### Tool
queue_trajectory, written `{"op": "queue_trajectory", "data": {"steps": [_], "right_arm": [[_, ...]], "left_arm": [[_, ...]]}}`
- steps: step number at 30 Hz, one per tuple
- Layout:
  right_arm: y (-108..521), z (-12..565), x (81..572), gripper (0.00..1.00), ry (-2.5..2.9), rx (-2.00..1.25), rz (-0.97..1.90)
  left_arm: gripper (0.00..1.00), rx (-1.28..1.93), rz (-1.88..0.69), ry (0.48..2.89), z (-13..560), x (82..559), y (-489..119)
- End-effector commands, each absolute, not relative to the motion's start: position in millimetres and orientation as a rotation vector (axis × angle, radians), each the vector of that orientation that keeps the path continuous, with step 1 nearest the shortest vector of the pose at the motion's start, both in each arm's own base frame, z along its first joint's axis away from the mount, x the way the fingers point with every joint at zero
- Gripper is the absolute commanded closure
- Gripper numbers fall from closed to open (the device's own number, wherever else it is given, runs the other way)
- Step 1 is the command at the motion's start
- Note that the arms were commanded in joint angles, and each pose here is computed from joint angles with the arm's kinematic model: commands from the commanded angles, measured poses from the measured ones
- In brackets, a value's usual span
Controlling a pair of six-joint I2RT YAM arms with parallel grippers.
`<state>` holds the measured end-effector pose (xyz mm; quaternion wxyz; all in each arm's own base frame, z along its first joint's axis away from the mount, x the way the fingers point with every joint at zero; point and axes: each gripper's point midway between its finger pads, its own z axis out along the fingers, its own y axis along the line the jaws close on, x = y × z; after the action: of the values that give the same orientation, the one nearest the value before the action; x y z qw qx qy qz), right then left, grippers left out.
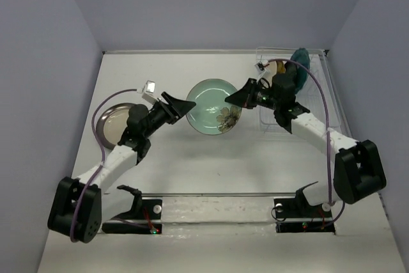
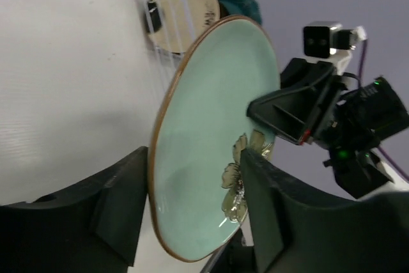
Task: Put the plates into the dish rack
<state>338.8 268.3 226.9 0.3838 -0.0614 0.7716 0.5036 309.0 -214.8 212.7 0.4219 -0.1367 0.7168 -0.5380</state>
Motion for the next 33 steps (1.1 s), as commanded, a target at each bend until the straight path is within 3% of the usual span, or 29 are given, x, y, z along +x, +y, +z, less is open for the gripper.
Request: {"op": "queue_trajectory", "data": {"steps": [1, 7, 9, 14, 17, 23, 33], "right_arm": [[236.9, 334.7, 335.1, 0.93, 1.654, -0.177, 1.291], [119.9, 435.0, 371.5, 0.93, 1.450, 0.130, 0.818], [72.4, 469.1, 376.2, 0.93, 1.371, 0.245, 0.543], [-30.5, 506.6, 388.5, 0.93, 1.245, 0.487, 0.002], [-71.5, 531.7, 387.0, 0.93, 1.127, 0.540, -0.215], [-121.4, 534.6, 419.2, 0.93, 1.120, 0.410, -0.562], [-121.6, 454.8, 470.0, 0.93, 1.377, 0.194, -0.587]], "left_arm": [[0.26, -0.067, -1.351, 1.602, 302.9, 272.3, -214.7], [0.11, -0.045, -1.054, 1.635, 304.3, 242.4, -172.2], [0.01, 0.014, -0.987, 1.588, 314.6, 223.5, -159.6], [0.01, 0.016, -0.804, 1.641, 290.1, 199.7, -128.3], [0.01, 0.050, -0.830, 1.601, 297.2, 191.6, -132.3], [0.01, 0.081, -0.860, 1.585, 300.3, 182.2, -137.6], [0.01, 0.091, -0.884, 1.553, 307.3, 171.6, -138.6]]}}
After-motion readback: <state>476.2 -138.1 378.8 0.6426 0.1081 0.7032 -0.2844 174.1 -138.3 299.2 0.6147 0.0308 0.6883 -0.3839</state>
